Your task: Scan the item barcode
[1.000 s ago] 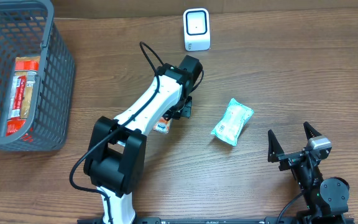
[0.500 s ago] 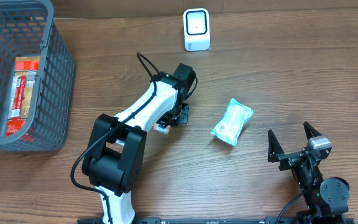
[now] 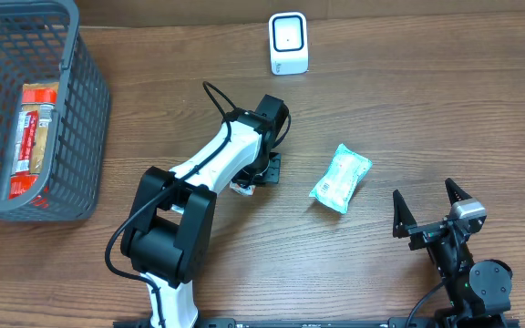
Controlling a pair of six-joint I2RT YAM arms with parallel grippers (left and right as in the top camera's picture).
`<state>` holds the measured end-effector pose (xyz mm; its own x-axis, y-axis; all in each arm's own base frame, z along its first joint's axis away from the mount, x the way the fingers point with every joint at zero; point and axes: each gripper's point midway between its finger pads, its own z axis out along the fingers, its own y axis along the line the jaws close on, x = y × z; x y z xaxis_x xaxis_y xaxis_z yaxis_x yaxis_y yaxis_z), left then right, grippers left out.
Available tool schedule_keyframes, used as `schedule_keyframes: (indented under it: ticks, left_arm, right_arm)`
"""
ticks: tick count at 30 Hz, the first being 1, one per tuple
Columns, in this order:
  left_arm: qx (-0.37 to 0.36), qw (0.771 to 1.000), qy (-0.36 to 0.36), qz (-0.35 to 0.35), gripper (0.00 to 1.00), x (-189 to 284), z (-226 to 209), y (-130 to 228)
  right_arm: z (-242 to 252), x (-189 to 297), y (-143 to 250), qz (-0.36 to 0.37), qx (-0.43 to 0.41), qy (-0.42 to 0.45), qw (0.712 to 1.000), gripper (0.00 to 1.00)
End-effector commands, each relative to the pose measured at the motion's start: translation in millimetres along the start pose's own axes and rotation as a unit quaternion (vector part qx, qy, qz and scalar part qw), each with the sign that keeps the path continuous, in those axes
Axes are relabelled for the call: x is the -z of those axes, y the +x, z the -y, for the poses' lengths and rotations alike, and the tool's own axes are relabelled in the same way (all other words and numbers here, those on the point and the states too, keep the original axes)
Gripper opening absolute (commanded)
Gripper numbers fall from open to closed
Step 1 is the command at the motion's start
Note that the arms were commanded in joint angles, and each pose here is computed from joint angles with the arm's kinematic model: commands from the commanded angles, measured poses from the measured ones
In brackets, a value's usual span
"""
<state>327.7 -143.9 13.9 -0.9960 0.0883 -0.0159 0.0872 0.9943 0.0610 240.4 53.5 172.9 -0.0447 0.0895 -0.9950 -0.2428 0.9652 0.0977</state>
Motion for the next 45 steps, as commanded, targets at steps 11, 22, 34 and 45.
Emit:
schedule_keyframes:
  ticks: [11, 22, 34, 45]
  left_arm:
    - [-0.018, 1.000, 0.005, 0.006, 0.04, 0, 7, 1]
    - [0.002, 0.999, 0.029, 0.039, 0.04, 43, -8, -17]
    - [0.006, 0.999, -0.003, 0.043, 0.04, 31, -21, -15]
    - [0.009, 0.999, -0.014, 0.035, 0.04, 23, -27, -10]
  right_arm:
    - [2, 0, 2, 0.002, 0.002, 0.004, 1.000, 1.00]
    - [2, 0, 2, 0.002, 0.002, 0.004, 1.000, 1.00]
    - [2, 0, 2, 0.002, 0.002, 0.004, 1.000, 1.00]
    - [2, 0, 2, 0.002, 0.002, 0.004, 1.000, 1.00]
